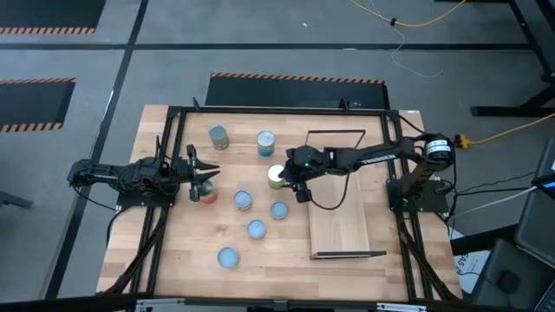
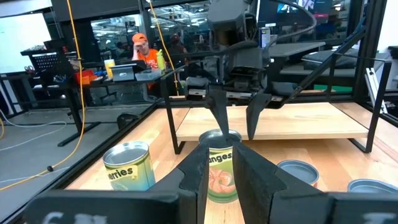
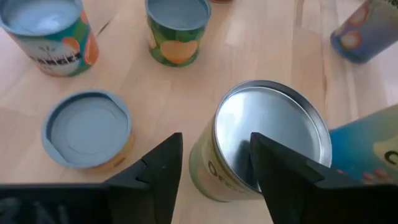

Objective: Pick and place cans onto a shelf
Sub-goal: Put the large canned oranges on the shelf

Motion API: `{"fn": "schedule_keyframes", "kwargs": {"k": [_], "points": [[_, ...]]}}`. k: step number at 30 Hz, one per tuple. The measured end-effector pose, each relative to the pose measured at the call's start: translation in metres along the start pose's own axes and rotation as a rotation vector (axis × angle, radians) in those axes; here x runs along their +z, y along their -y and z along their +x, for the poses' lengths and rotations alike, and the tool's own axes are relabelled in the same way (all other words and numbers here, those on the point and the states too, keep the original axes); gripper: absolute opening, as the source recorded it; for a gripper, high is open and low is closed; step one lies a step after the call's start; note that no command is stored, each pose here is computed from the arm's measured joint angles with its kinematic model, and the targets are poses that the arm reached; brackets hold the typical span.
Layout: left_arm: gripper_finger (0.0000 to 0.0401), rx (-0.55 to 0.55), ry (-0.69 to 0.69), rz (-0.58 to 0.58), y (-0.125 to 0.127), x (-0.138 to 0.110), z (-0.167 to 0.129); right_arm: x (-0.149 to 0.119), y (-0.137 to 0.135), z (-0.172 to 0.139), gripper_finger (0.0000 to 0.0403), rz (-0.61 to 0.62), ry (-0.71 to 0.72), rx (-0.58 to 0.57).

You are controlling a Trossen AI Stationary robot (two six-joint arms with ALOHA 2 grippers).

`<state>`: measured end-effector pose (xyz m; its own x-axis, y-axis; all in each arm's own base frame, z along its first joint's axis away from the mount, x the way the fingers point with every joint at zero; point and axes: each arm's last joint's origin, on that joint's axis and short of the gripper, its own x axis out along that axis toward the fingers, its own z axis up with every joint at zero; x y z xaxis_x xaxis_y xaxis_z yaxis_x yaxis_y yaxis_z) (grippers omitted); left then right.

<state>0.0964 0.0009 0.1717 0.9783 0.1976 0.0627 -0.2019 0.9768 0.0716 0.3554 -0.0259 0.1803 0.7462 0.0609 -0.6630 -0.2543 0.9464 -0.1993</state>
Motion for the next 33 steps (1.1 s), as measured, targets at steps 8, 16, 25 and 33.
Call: {"fn": "schedule_keyframes", "kwargs": {"k": [8, 16, 25, 33], "points": [[0.0064, -0.001, -0.001, 0.000, 0.000, 0.000, 0.000, 0.000, 0.000, 0.001, 0.0113, -0.019, 0.000, -0.002], [0.0064, 0.000, 0.000, 0.000, 0.000, 0.000, 0.000, 0.000, 0.000, 0.001, 0.0031, -0.019, 0.002, 0.006], [0.0064, 0.000, 0.000, 0.000, 0.000, 0.000, 0.000, 0.000, -0.001, 0.001, 0.0008, -0.016, 0.001, 0.008], [0.0064, 0.000, 0.000, 0.000, 0.000, 0.000, 0.000, 0.011, 0.001, -0.025, 0.0003, -0.020, 0.039, -0.018]]}}
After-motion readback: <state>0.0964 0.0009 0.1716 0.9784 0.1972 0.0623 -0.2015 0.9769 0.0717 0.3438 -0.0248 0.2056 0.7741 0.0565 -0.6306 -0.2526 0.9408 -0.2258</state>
